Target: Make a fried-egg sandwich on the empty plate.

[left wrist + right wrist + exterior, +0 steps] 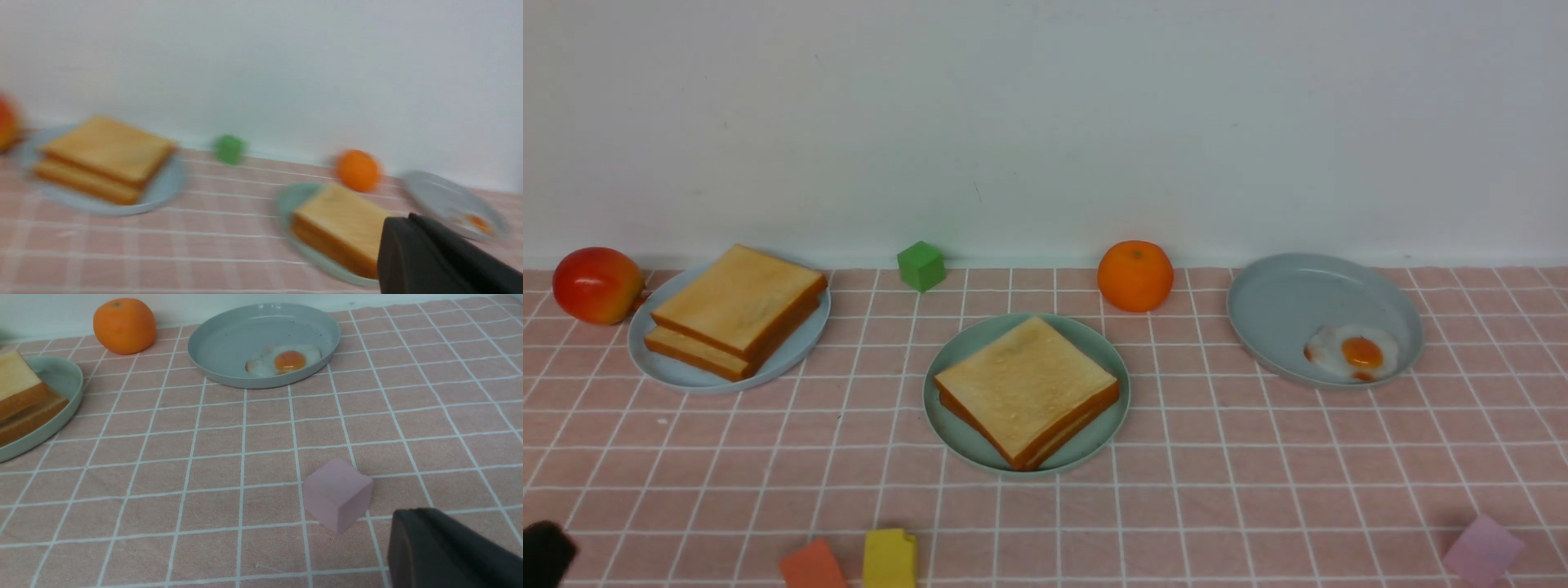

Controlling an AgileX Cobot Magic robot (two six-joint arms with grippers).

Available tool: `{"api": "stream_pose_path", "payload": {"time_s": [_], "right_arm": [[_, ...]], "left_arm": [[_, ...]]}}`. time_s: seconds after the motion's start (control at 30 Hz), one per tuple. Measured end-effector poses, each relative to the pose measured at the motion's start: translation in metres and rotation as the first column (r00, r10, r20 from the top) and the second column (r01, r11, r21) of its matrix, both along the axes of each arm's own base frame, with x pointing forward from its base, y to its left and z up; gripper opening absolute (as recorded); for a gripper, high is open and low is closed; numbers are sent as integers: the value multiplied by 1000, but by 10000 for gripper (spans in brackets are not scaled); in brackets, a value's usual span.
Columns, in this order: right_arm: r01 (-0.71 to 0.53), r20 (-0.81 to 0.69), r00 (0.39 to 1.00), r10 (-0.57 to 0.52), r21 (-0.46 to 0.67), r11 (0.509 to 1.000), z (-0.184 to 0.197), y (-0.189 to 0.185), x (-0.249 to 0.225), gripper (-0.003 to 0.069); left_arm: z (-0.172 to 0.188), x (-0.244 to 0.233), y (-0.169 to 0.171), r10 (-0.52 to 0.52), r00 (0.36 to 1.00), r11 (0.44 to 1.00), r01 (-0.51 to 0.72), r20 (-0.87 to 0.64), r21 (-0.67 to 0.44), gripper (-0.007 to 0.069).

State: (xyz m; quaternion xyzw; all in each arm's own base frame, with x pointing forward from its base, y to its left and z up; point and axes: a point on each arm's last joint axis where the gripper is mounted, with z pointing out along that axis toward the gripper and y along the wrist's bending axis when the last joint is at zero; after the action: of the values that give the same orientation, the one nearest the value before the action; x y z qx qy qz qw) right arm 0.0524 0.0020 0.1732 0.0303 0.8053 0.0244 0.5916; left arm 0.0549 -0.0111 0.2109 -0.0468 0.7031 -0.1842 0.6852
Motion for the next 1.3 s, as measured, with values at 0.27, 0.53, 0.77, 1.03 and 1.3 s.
{"api": "stream_pose_path", "payload": {"time_s": [0.27, 0.53, 0.77, 1.03, 1.3], "right_arm": [[0, 0, 1000, 0, -3, 1000, 0, 0, 0, 13], [0, 0, 1000, 0, -2, 1000, 0, 0, 0, 17], [0, 0, 1000, 0, -2, 1000, 0, 0, 0, 28], [0, 0, 1000, 0, -2, 1000, 0, 0, 0, 36], [0, 0, 1000, 0, -2, 1000, 0, 0, 0, 46]], "left_arm": [[-42, -3, 8, 164, 937, 986, -152, -310, 62, -13], [-42, -3, 8, 162, 935, 987, -151, -315, 60, -13], [-42, -3, 8, 162, 935, 987, -151, -315, 60, -13], [-42, -3, 8, 162, 935, 987, -151, -315, 60, -13], [-42, -3, 8, 162, 935, 987, -151, -315, 60, -11]]}}
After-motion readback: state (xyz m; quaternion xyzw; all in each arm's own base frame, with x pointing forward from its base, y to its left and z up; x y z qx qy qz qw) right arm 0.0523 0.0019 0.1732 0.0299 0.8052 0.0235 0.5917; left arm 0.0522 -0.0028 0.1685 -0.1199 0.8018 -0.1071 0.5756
